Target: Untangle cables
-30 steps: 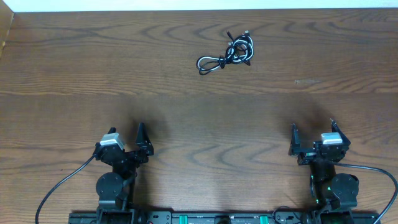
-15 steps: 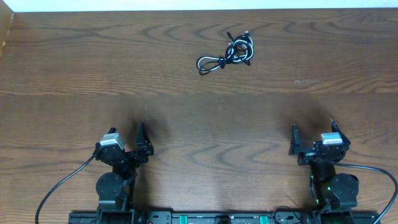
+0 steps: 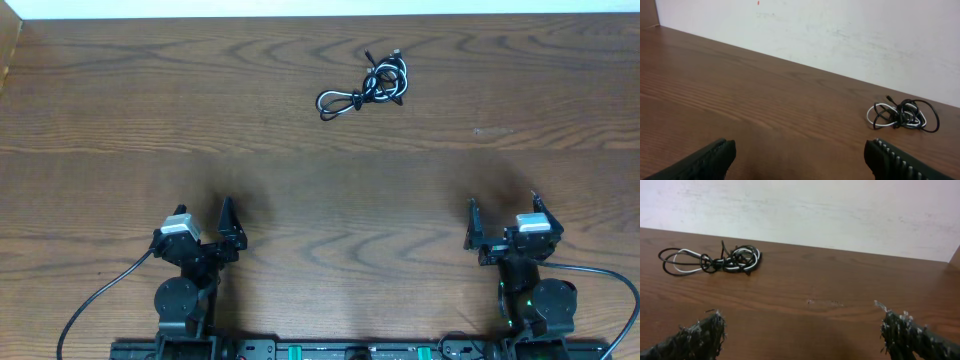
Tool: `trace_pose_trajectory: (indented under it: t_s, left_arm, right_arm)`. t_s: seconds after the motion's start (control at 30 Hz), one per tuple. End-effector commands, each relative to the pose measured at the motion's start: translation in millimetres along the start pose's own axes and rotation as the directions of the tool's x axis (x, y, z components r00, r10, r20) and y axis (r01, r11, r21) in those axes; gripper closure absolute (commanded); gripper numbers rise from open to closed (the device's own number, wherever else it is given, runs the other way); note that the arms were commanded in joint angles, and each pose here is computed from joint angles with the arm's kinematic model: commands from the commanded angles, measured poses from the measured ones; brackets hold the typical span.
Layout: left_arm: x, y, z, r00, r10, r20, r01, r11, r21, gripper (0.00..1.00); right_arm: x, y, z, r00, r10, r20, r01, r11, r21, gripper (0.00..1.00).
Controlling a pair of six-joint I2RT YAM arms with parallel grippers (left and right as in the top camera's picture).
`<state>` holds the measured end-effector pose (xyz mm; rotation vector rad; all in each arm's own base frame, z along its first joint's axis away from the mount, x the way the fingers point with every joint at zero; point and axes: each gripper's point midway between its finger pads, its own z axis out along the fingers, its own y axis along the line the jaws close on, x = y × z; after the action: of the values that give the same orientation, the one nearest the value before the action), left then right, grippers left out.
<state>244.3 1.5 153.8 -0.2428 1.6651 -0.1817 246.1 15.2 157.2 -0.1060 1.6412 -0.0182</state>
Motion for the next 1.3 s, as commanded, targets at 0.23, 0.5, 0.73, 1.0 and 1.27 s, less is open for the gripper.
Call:
trace_pose_trajectory:
  t_s: [0.23, 0.5, 0.73, 1.0, 1.27]
  left_arm:
    - [17.5, 4.6, 1.6, 0.999, 0.017, -0.049, -0.017, 1.0, -0.014, 0.13]
    - [11.7, 3.0, 1.9, 1.0, 0.015, -0.025, -0.016, 1.0, -0.008, 0.13]
    - [7.9, 1.3, 1.9, 1.0, 0.015, -0.011, -0.015, 1.0, -0.001, 0.13]
    - [1.2, -0.4, -2.4, 0.999, 0.017, -0.035, -0.017, 1.0, -0.006, 0.13]
    - [2.0, -0.5, 2.7, 0.988, 0.022, -0.15, -0.028, 0.999, -0.036, 0.13]
  right_arm:
    - [0.4, -0.8, -0.2, 1.0, -0.012, 0.0, 0.012, 1.0, 0.003, 0.01]
    - [0.4, -0.8, -0.2, 1.0, -0.012, 0.0, 0.012, 1.0, 0.003, 0.01]
    - [0.4, -0.8, -0.2, 1.0, -0.012, 0.0, 0.012, 1.0, 0.003, 0.01]
    - [0.4, -0.8, -0.2, 1.0, -0.012, 0.0, 0.012, 1.0, 0.003, 0.01]
    - [0.4, -0.8, -0.2, 1.0, -0.012, 0.0, 0.012, 1.0, 0.003, 0.01]
